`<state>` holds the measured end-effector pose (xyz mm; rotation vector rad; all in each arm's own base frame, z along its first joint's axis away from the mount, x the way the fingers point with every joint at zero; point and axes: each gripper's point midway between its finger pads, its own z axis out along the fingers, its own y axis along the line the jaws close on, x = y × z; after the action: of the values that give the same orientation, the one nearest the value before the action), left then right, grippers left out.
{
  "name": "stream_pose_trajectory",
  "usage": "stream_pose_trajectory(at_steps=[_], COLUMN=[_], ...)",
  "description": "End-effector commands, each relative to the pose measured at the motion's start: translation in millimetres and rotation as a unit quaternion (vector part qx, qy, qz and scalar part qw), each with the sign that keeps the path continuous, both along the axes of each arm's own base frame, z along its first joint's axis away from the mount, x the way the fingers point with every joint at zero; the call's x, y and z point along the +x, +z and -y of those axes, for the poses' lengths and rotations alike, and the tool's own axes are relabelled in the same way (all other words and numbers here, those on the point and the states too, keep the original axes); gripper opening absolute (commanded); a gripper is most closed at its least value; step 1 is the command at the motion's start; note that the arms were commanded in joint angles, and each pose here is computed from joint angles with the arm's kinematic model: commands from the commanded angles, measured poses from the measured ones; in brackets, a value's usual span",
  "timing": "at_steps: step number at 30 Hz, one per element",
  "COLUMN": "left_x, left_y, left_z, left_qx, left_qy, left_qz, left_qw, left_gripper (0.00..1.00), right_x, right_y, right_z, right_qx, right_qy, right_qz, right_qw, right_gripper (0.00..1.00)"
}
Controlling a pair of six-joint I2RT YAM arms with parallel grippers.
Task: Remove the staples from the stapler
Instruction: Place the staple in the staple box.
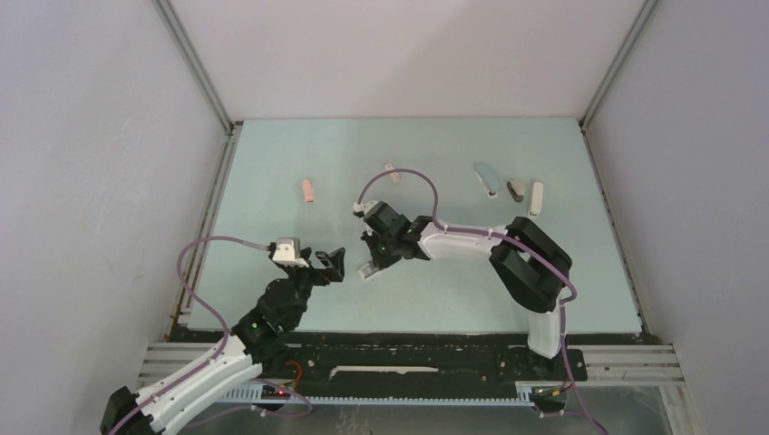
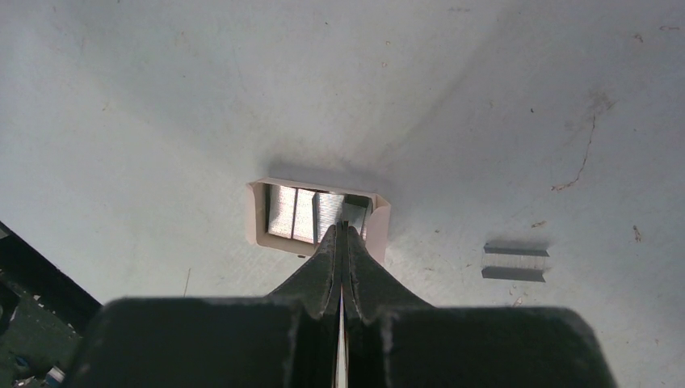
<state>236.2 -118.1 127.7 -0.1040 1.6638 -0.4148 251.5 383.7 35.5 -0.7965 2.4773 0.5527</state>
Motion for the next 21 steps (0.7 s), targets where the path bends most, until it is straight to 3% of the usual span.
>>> stream_pose_trajectory(at_steps=[1, 21], left_x=[1.9, 2.1], left_y=[-1.2, -1.1], left_z=[-5.8, -6.1], left_qx=[-0.010, -0.010], left_qy=[0.017, 0.017], left_qz=[0.004, 0.004], left_qw=[1.000, 1.000], left_gripper=[1.00, 1.00], right_x=[-0.1, 3.8], right_y=[-1.1, -5.5], right_z=[-2.2, 1.5], right_qx=[-0.013, -0.029], right_qy=[0.000, -0.004], right_qz=[0.013, 0.025], right_qw=[1.000, 0.999], right_gripper=[0.00, 0.02])
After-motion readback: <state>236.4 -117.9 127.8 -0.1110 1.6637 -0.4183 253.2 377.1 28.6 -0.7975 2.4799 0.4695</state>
